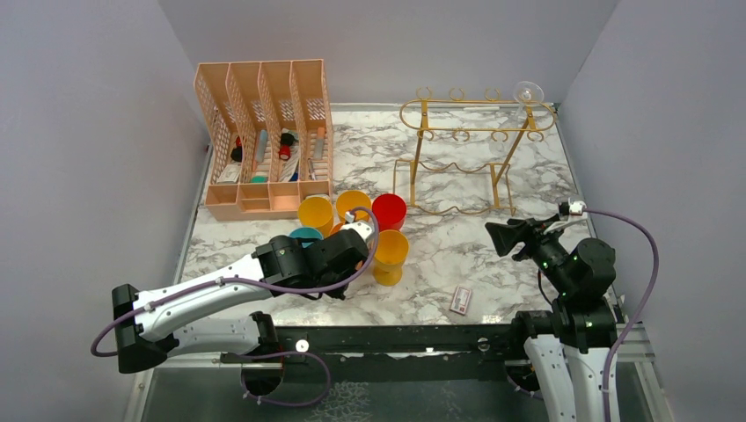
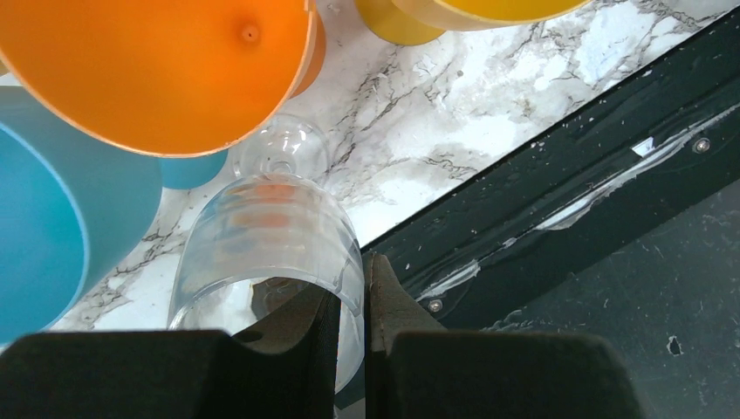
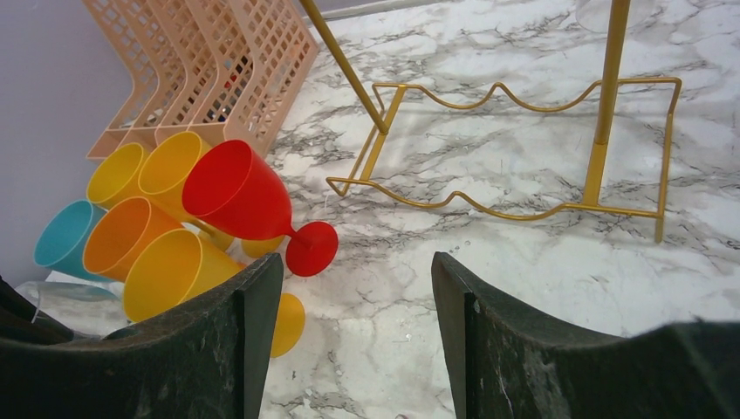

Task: Take the wine glass off the wine glass rack
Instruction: Place the wine glass at the center of the board.

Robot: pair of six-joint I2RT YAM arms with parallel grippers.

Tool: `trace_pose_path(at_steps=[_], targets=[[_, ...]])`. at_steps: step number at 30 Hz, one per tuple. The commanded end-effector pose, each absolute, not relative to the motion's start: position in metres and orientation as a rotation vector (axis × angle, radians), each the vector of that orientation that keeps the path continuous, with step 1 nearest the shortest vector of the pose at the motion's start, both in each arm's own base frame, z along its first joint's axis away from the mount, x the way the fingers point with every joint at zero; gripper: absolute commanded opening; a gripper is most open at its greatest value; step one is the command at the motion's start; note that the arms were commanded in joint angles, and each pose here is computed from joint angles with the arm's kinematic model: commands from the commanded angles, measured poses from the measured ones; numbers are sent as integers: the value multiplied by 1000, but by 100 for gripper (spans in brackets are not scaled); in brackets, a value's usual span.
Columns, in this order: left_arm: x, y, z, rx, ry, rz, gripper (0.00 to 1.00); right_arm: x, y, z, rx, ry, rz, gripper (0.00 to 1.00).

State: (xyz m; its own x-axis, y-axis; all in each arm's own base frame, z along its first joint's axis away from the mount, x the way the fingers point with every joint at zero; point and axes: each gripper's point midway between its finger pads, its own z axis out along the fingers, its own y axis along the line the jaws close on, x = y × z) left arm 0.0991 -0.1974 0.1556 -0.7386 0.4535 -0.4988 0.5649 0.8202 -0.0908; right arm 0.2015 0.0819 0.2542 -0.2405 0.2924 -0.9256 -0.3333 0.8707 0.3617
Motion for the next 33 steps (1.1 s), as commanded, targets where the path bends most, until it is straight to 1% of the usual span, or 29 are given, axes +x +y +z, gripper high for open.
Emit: trace_pose_path(at_steps=[1,11,21,28,33], targets=[[109,-200,177,687,2478,-336,0,201,78,268,-11,1691,567,66],[109,-202,180,675,2481,-345,0,201,78,268,-11,1692,568,66],[94,-210,177,764,2526,-423,0,203,78,264,-4,1715,570,66],[87,-216,175,795,2540,-469,4,202,78,266,-4,1706,571,66],[93,-214,180,760,2508,-460,14,202,78,265,-2,1708,569,66]])
